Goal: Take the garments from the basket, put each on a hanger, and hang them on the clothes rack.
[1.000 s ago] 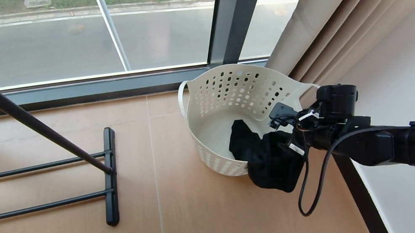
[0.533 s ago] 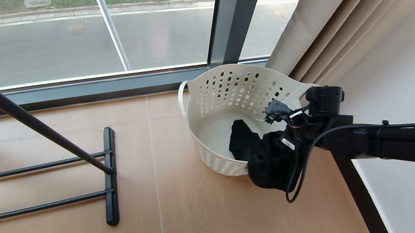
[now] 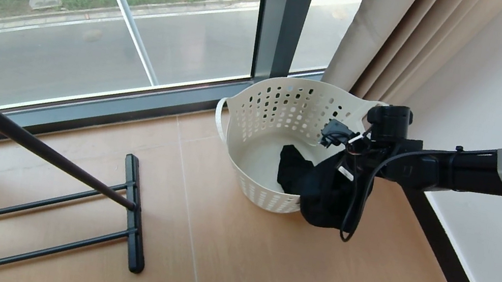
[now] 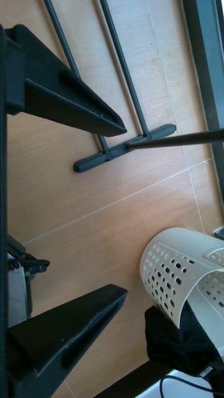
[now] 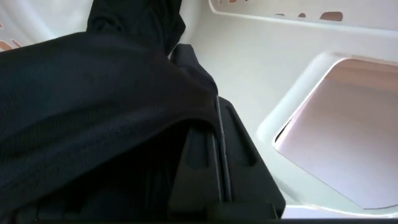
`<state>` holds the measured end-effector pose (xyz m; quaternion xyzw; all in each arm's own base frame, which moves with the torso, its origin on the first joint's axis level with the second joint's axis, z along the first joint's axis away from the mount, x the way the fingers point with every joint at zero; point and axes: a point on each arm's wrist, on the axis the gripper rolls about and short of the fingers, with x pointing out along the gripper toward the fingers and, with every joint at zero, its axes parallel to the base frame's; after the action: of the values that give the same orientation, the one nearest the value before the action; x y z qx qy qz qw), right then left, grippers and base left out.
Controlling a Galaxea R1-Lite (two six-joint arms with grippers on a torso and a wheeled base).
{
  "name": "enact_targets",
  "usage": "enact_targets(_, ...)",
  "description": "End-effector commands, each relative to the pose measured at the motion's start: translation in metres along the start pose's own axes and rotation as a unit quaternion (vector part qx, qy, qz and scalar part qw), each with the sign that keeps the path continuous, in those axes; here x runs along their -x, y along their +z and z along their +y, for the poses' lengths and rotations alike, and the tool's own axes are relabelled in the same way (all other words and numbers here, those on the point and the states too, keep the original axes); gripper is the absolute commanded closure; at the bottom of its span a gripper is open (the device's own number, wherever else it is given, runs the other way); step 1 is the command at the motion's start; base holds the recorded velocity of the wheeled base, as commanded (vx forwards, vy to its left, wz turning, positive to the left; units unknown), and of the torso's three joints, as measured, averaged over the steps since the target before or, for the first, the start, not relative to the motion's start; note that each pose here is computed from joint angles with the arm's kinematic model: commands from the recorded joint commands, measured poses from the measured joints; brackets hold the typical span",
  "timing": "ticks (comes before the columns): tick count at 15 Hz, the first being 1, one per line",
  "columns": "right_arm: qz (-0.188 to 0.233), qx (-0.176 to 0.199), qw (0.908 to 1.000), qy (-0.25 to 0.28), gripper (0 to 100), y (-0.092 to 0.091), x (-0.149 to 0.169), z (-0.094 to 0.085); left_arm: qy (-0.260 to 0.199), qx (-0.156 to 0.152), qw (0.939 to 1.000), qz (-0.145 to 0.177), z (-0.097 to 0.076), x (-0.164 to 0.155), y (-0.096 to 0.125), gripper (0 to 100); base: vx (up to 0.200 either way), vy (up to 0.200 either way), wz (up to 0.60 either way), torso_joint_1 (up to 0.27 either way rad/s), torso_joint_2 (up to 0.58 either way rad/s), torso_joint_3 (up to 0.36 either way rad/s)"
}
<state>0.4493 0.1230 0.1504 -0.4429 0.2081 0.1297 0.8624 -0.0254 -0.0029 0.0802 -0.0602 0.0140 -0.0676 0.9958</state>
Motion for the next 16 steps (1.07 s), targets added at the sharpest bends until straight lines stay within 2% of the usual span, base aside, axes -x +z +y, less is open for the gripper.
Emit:
enact_targets(1,-0.013,-0.015,0.9997,-0.012,100,0.007,0.022,-0.012,0.000,0.000,1.0000,-0.001,0.000,0.000,0.000,0,0.000,0.000,0.00,0.000,0.00,0.000)
enact_targets(3,-0.031,-0.070,0.9970,-0.016,100,0.013,0.068,-0.021,0.000,0.000,1.0000,0.000,0.000,0.000,0.000,0,0.000,0.000,0.00,0.000,0.00,0.000)
enact_targets(5,-0.066,-0.141,0.9877,-0.017,100,0.023,0.128,-0.025,0.000,-0.001,1.0000,0.000,0.000,0.000,0.000,0,0.000,0.000,0.00,0.000,0.00,0.000)
enact_targets(7,-0.076,-0.166,0.9830,-0.021,100,0.021,0.173,-0.027,0.000,-0.001,1.0000,0.000,0.000,0.000,0.000,0,0.000,0.000,0.00,0.000,0.00,0.000)
enact_targets(8,-0.103,-0.200,0.9744,-0.012,100,0.017,0.218,-0.023,0.000,0.000,1.0000,0.000,0.000,0.000,0.000,0,0.000,0.000,0.00,0.000,0.00,0.000)
enact_targets(10,-0.136,-0.249,0.9587,0.020,100,0.009,0.263,-0.006,0.000,0.000,1.0000,0.000,0.000,0.000,0.000,0,0.000,0.000,0.00,0.000,0.00,0.000)
enact_targets(12,-0.173,-0.278,0.9432,0.054,100,-0.002,0.302,0.010,0.000,0.001,1.0000,0.000,0.000,0.000,0.000,0,0.000,0.000,0.00,0.000,0.00,0.000)
enact_targets(14,-0.204,-0.296,0.9296,0.081,100,-0.021,0.334,0.021,-0.001,0.000,1.0000,0.000,0.000,0.000,0.000,0,0.000,0.000,0.00,0.000,0.00,0.000)
enact_targets(16,-0.211,-0.302,0.9246,0.095,100,-0.035,0.347,0.029,-0.001,0.000,1.0000,0.000,0.000,0.000,0.000,0,0.000,0.000,0.00,0.000,0.00,0.000)
